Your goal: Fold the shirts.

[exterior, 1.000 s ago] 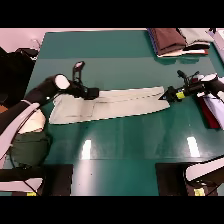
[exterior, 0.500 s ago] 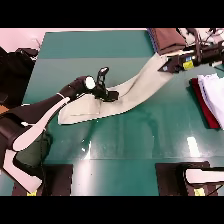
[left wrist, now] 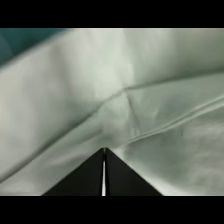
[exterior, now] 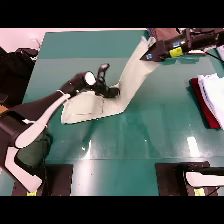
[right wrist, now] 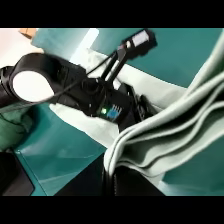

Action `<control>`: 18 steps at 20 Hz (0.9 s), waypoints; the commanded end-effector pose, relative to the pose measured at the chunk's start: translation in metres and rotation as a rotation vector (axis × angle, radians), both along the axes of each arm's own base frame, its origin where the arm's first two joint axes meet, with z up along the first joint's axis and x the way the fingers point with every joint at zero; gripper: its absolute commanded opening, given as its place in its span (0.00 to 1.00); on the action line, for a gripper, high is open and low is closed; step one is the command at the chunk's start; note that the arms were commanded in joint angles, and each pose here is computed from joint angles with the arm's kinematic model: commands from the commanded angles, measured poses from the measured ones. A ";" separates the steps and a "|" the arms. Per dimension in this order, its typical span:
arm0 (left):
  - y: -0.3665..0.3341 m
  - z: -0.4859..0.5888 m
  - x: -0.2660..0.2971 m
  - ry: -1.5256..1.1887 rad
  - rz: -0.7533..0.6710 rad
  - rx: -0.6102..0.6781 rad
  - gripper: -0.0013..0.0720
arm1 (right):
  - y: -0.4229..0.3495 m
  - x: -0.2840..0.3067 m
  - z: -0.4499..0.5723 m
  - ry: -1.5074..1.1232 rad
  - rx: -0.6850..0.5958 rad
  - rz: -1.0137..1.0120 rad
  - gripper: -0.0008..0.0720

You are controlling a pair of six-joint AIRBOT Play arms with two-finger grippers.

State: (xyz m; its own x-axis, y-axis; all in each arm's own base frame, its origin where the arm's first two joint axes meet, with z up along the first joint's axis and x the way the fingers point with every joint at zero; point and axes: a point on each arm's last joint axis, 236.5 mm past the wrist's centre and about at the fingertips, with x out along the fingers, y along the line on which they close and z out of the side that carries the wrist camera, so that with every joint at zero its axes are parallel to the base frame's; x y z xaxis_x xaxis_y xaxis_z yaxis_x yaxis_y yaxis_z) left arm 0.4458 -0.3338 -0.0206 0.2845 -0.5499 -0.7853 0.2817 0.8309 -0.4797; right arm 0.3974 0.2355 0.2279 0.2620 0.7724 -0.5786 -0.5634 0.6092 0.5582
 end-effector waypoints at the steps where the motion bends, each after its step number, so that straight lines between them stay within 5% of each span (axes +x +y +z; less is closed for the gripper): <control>1: 0.069 0.060 0.024 -0.097 0.058 0.060 0.05 | 0.049 -0.014 0.013 -0.048 0.040 0.059 0.04; 8: 0.280 0.261 0.003 -0.490 0.362 0.218 0.05 | 0.245 -0.058 -0.016 -0.039 0.297 0.226 0.06; 10: 0.308 0.293 -0.013 -0.561 0.430 0.230 0.05 | 0.296 -0.071 -0.042 -0.025 0.349 0.254 0.39; 14: 0.321 0.305 -0.025 -0.573 0.463 0.233 0.05 | 0.302 -0.063 -0.077 -0.084 0.215 0.314 0.41; 18: 0.294 0.290 -0.024 -0.542 0.402 0.197 0.05 | 0.204 -0.012 -0.120 -0.062 -0.031 0.184 0.41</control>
State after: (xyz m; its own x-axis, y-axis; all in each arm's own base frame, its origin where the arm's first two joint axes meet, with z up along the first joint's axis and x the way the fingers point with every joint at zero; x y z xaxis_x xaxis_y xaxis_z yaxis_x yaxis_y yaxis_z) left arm 0.4257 -0.0290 0.2717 0.8230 -0.1562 -0.5462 0.0654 0.9811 -0.1821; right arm 0.3603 0.4912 0.1412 0.0915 0.8833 -0.4599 -0.7302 0.3735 0.5721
